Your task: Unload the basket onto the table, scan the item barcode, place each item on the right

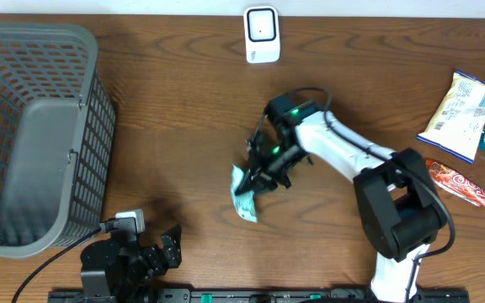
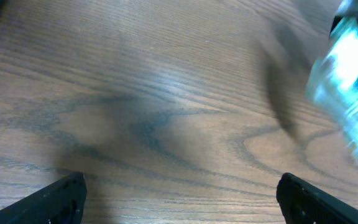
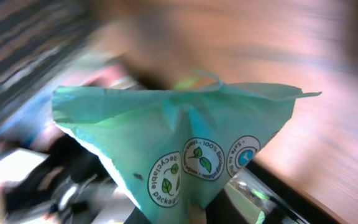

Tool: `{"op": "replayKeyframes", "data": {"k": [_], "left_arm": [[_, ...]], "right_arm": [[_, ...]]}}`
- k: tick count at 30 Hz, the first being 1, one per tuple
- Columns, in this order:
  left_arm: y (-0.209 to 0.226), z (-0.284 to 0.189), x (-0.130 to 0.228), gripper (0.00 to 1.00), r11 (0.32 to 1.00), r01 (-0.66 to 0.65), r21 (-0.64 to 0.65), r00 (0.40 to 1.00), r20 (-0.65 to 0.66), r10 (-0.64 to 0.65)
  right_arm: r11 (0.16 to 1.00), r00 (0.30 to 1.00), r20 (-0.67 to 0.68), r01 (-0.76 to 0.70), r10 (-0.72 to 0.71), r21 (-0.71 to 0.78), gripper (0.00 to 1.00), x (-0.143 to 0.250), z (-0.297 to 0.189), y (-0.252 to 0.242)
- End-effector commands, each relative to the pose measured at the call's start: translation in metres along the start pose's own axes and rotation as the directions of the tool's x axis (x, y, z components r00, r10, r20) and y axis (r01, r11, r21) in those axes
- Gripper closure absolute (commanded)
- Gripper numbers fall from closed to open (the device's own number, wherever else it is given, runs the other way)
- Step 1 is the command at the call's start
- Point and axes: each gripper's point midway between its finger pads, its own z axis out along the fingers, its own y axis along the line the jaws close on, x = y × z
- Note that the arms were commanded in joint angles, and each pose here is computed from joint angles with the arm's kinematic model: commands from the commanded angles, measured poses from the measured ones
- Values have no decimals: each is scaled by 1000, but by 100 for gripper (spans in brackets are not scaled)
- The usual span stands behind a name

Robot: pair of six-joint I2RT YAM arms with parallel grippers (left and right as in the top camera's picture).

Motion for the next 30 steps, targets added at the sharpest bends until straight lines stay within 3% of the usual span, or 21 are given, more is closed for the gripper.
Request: {"op": "replayKeyframes", "data": {"k": [1, 11, 15, 19, 25, 30], "left_arm": [[-1, 1, 4, 2, 1000, 13, 8, 1000, -15, -13], [-1, 1, 4, 2, 1000, 13, 8, 1000, -15, -13], [-1, 1, 4, 2, 1000, 13, 8, 1000, -15, -13], [-1, 1, 4, 2, 1000, 13, 8, 1000, -15, -13], [-1, 1, 4, 2, 1000, 13, 8, 1000, -15, -13], [-1, 1, 4, 2, 1000, 13, 8, 1000, -15, -13]], "right_arm": [[819, 931, 56, 344, -360, -459, 99, 17, -33, 74], [807, 922, 91, 374, -376, -458, 99, 15, -42, 75], [772, 887, 133, 451, -441, -448, 99, 23, -50, 85], [559, 662, 294, 744, -690, -366, 99, 48, -68, 109], [241, 315, 412, 945, -855, -223, 99, 98, -90, 143], [96, 159, 436, 982, -886, -165, 99, 140, -100, 163]]}}
